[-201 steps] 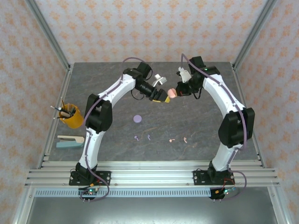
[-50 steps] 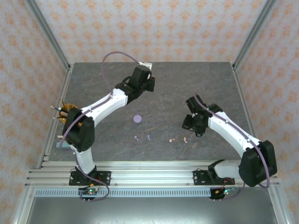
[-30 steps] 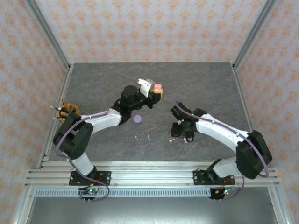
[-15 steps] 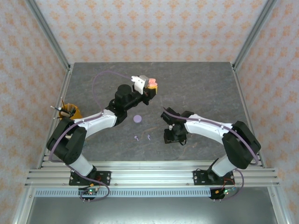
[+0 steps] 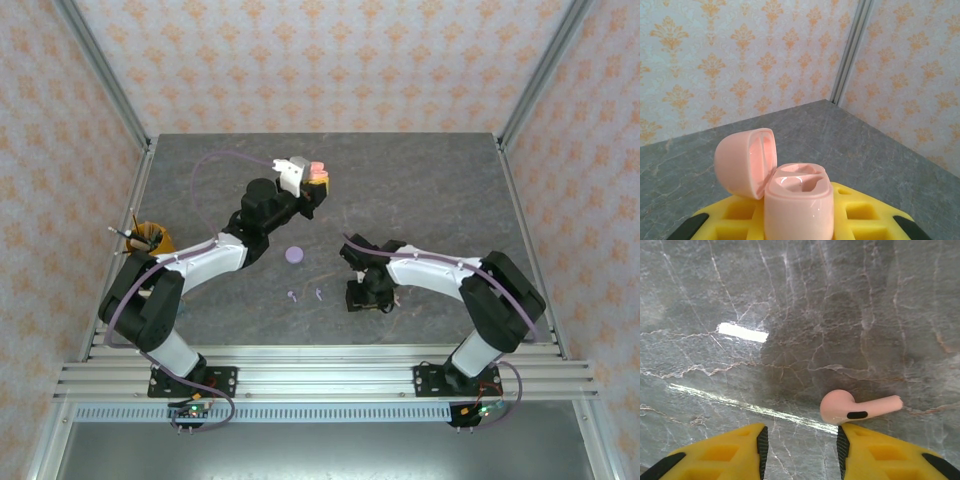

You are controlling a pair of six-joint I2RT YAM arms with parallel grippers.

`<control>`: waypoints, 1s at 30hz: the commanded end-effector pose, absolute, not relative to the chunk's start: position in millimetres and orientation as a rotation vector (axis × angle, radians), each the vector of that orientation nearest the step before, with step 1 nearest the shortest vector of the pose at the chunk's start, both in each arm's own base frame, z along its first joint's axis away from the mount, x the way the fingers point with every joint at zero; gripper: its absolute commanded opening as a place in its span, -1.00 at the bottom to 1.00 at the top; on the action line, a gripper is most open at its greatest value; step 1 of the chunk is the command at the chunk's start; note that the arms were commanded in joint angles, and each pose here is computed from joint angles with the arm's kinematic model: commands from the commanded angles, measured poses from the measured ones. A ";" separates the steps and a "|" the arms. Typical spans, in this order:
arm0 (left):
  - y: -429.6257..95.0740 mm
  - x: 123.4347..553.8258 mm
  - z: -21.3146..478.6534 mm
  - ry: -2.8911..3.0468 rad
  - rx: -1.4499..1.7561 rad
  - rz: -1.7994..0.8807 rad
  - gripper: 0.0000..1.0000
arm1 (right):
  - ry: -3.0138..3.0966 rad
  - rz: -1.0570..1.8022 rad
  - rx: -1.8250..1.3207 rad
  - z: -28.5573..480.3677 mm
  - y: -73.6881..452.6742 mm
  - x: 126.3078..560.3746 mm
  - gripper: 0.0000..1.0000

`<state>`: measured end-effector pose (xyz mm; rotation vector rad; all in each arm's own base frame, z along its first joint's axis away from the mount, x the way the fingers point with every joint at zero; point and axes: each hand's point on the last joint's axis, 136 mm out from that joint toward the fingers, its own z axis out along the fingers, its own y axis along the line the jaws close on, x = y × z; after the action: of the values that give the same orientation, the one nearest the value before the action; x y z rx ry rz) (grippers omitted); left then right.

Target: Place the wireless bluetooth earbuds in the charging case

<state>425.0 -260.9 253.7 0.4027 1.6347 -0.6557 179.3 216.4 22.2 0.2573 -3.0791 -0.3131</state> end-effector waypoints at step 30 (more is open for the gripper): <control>-230.5 421.5 304.0 1.510 0.302 -0.642 -1.00 | -3.244 -0.366 0.234 69.8 255.8 243.5 -0.20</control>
<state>424.1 -241.2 285.1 0.3406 1.5602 -0.6542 237.3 254.3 41.4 0.2308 -3.1929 -0.2994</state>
